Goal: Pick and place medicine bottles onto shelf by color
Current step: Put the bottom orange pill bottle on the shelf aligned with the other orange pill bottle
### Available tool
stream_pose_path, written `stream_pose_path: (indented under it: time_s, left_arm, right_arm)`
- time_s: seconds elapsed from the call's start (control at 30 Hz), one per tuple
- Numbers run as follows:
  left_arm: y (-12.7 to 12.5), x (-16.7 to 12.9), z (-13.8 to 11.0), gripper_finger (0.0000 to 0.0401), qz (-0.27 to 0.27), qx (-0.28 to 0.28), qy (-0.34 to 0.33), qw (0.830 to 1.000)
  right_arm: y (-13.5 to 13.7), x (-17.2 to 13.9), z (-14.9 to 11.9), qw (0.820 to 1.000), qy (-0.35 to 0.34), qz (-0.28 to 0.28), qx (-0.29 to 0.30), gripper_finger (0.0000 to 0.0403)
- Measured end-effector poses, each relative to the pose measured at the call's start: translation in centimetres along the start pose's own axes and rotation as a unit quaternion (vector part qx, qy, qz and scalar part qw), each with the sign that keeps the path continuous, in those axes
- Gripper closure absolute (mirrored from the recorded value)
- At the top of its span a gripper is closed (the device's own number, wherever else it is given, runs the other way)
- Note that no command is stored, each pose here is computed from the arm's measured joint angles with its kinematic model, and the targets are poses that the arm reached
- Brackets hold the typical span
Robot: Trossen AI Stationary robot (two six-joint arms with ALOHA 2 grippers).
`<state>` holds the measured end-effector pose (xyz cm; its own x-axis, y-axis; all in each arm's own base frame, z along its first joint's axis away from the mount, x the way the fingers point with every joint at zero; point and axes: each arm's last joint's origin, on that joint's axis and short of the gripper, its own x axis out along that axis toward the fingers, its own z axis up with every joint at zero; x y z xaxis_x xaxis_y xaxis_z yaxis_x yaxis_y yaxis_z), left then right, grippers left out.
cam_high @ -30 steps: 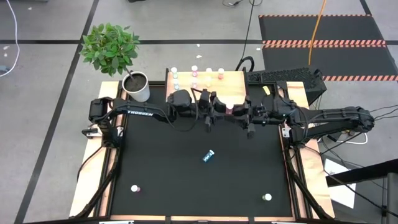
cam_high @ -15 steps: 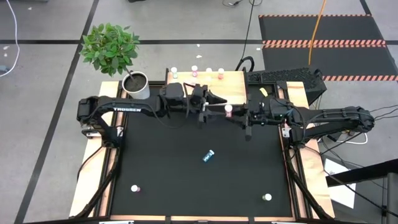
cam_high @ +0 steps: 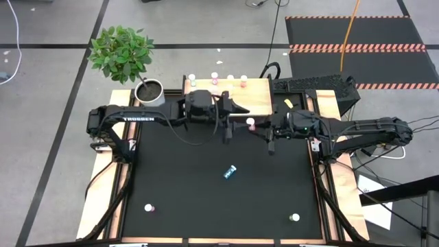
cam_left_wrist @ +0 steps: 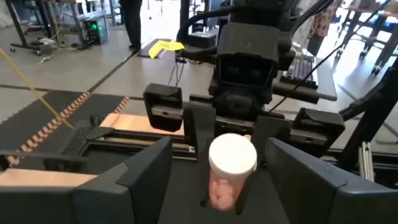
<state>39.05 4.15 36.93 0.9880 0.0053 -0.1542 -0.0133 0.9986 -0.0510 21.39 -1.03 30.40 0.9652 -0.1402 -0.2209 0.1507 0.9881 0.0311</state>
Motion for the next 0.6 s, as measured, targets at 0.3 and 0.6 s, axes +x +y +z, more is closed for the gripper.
stream_pose_path:
  time_s: [0.3,0.6]
  left_arm:
    - [0.1,0.4,0.6,0.0146,-0.011,-0.012,-0.021,1.0]
    - [-0.2,2.3,0.0,0.0149,-0.012,-0.027,0.018,0.999]
  right_arm:
    - [0.0,0.0,0.3,1.0,-0.017,0.001,-0.016,0.03]
    - [0.0,0.0,0.4,1.0,-0.021,0.001,-0.018,0.03]
